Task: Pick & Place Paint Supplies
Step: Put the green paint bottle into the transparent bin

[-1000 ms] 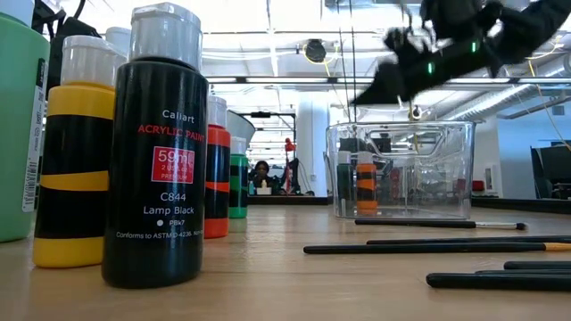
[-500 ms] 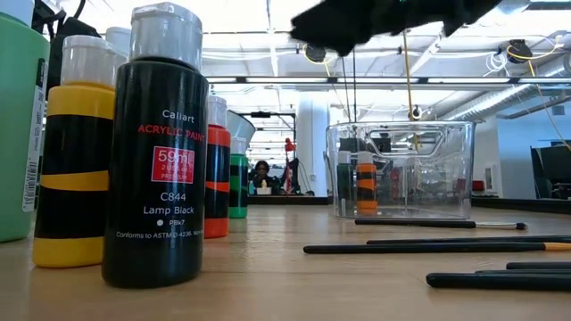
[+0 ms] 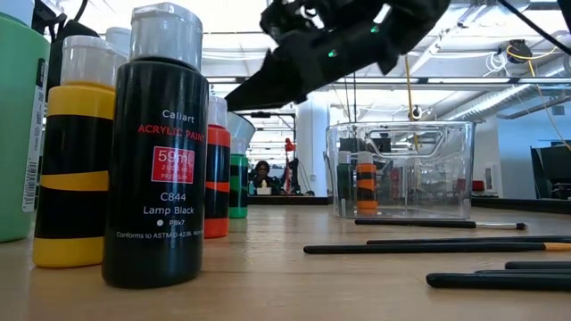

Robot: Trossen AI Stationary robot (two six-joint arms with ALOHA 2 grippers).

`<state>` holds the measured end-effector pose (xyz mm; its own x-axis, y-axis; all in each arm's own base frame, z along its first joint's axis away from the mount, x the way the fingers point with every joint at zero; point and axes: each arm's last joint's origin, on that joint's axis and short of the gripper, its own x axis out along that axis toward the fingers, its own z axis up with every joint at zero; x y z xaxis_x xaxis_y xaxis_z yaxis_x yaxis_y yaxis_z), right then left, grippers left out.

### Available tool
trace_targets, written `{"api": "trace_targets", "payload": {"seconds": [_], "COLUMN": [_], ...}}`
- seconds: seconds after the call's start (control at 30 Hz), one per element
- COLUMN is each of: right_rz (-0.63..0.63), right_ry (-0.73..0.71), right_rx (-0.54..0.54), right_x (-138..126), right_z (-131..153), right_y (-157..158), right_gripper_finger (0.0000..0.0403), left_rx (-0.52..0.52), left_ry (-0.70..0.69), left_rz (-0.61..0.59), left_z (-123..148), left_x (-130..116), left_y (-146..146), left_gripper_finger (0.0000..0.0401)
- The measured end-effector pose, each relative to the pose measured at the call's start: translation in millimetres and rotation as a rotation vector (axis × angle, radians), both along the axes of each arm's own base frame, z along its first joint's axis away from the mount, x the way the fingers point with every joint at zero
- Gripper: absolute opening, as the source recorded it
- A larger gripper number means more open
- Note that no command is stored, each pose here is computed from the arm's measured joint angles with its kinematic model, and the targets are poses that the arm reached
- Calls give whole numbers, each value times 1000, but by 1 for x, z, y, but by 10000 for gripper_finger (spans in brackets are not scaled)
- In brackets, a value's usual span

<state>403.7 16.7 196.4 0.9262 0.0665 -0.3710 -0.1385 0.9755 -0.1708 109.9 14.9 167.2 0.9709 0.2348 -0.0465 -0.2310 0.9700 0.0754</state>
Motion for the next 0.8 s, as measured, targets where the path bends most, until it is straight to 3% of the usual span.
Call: {"api": "trace_targets", "payload": {"seconds": [0.23, 0.6, 0.8], "right_rz": [-32, -82, -84], "right_ry": [-11, 123, 125], "right_rx": [37, 95, 94], "right_x": [8, 3, 3], "right_z": [-11, -24, -23], "right_y": [-5, -16, -16], "right_gripper_finger": [246, 234, 232], "left_rx": [-2, -3, -3], "left_ry": [2, 0, 0], "left_rz": [-1, -1, -1], "left_z": [0, 0, 0], "left_x": [0, 0, 0], "left_y": [0, 0, 0], "left_gripper_finger": [5, 5, 5]}}
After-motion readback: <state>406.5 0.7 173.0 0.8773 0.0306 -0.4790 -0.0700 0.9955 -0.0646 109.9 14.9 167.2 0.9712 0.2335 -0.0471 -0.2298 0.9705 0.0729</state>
